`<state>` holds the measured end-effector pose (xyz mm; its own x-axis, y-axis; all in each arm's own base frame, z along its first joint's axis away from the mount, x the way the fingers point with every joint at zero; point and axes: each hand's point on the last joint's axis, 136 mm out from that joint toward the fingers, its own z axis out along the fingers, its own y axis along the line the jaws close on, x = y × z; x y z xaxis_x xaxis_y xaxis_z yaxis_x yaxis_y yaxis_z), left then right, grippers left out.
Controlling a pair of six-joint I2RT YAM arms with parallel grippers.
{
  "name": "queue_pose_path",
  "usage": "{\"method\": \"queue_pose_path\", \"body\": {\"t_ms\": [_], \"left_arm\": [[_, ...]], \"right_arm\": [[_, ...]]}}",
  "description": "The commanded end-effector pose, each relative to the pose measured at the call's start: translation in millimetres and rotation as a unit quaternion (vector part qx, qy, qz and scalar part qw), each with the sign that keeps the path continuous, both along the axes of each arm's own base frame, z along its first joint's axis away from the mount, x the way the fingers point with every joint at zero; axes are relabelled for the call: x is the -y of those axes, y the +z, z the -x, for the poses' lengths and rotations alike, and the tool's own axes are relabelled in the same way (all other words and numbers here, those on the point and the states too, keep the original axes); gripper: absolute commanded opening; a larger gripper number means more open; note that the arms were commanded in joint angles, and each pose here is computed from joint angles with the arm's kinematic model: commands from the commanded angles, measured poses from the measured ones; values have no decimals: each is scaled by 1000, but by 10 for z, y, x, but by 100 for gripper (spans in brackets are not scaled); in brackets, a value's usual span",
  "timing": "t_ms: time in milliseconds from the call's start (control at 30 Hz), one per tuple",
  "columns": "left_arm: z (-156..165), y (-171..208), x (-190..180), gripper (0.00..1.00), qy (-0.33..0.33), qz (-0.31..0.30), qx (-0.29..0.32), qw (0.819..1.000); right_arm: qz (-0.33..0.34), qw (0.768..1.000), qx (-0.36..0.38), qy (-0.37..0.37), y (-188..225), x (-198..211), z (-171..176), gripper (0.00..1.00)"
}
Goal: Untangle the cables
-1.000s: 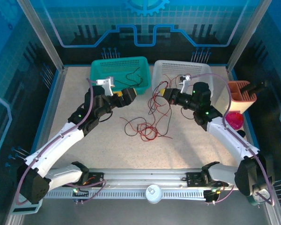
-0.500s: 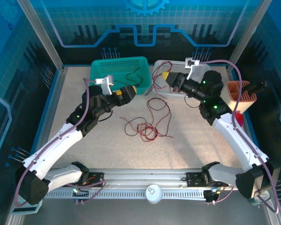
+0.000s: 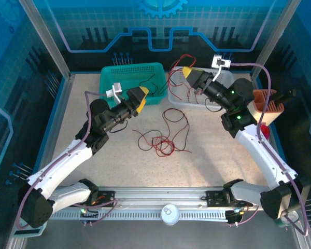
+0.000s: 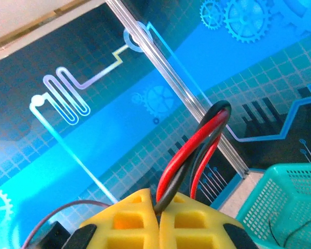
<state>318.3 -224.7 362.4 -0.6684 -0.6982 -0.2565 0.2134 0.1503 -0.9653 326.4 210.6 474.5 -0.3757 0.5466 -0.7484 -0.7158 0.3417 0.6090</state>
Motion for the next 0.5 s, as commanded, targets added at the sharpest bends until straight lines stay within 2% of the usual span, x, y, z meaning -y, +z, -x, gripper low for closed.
{"method": "queue_pose_path", "body": {"t_ms": [0, 133, 467], "left_arm": [[61, 207, 46, 91, -16, 93, -25, 995], [37, 289, 48, 91, -12, 127, -36, 991], [-105, 413, 225, 89, -26, 162, -41, 986]], "right_arm": [[-42, 998, 35, 14, 241, 22, 46, 0], [-54, 998, 39, 22, 270, -2, 43, 0], [-63, 996, 44, 45, 282, -96, 112, 0]]}}
